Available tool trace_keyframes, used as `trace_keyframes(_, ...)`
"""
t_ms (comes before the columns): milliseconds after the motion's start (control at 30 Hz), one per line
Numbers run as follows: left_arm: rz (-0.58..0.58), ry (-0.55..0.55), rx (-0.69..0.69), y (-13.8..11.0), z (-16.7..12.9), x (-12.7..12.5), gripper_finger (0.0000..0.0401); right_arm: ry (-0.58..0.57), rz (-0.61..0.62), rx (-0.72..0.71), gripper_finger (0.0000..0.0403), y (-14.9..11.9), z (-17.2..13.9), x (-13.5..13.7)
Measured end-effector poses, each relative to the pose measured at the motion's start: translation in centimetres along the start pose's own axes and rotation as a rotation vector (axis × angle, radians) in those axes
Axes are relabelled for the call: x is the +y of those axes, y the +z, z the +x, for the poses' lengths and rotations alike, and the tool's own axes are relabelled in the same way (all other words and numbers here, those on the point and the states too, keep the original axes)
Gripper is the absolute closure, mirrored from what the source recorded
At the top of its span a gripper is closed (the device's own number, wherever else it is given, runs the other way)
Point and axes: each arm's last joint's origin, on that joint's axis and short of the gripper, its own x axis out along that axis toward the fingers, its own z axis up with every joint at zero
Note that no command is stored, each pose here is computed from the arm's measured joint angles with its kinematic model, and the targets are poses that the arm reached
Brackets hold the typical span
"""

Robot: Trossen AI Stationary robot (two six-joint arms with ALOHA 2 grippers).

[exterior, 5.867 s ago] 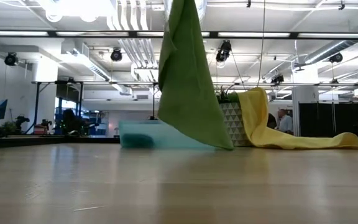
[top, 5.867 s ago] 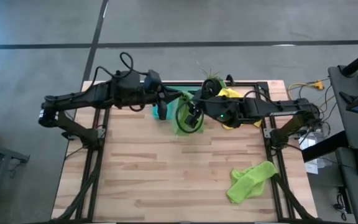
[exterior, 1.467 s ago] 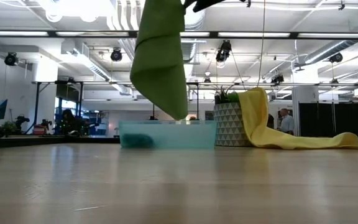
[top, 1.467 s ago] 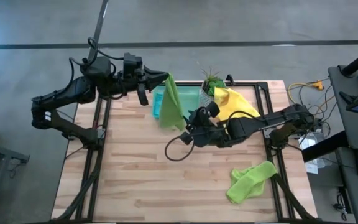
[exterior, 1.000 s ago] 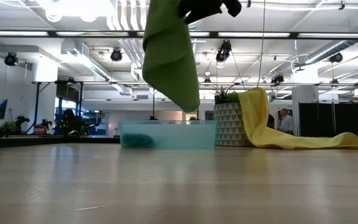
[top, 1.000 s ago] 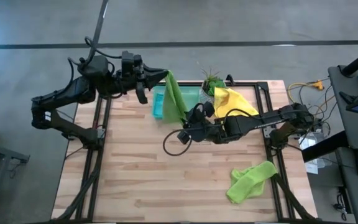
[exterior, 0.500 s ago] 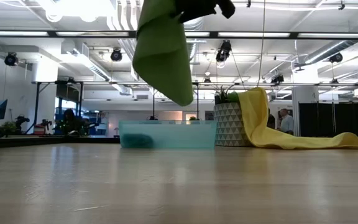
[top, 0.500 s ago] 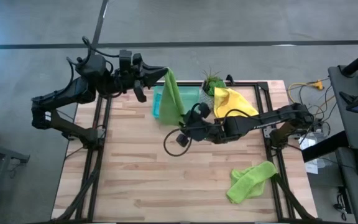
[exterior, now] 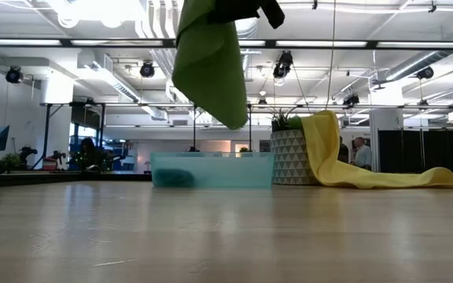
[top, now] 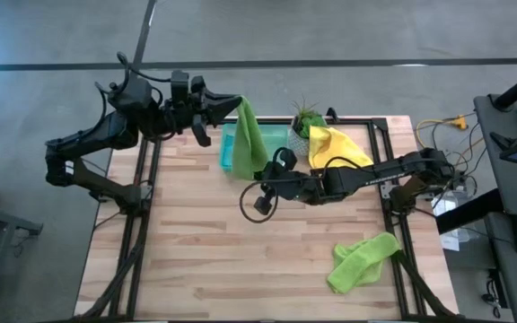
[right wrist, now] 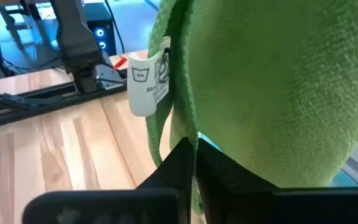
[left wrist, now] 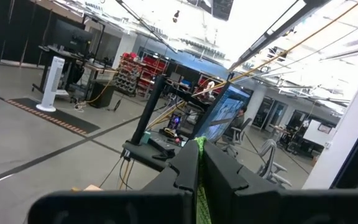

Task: Fold microfiber towels
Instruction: Fold the green microfiber towel

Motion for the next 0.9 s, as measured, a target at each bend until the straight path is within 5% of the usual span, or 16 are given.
trace_keyframes(333,0.048,0.057,0.059,0.3,-1.7,0.3,0.0401,0.001,-0.058,0.044,0.0394,1.3,-4.4,-2.2)
trace_keyframes(900,0.132,0.070,0.441,-2.7,-3.1,1.4,0.0401,-0.138,-0.040,0.057,0.0394,3.4,-15.2,-12.2)
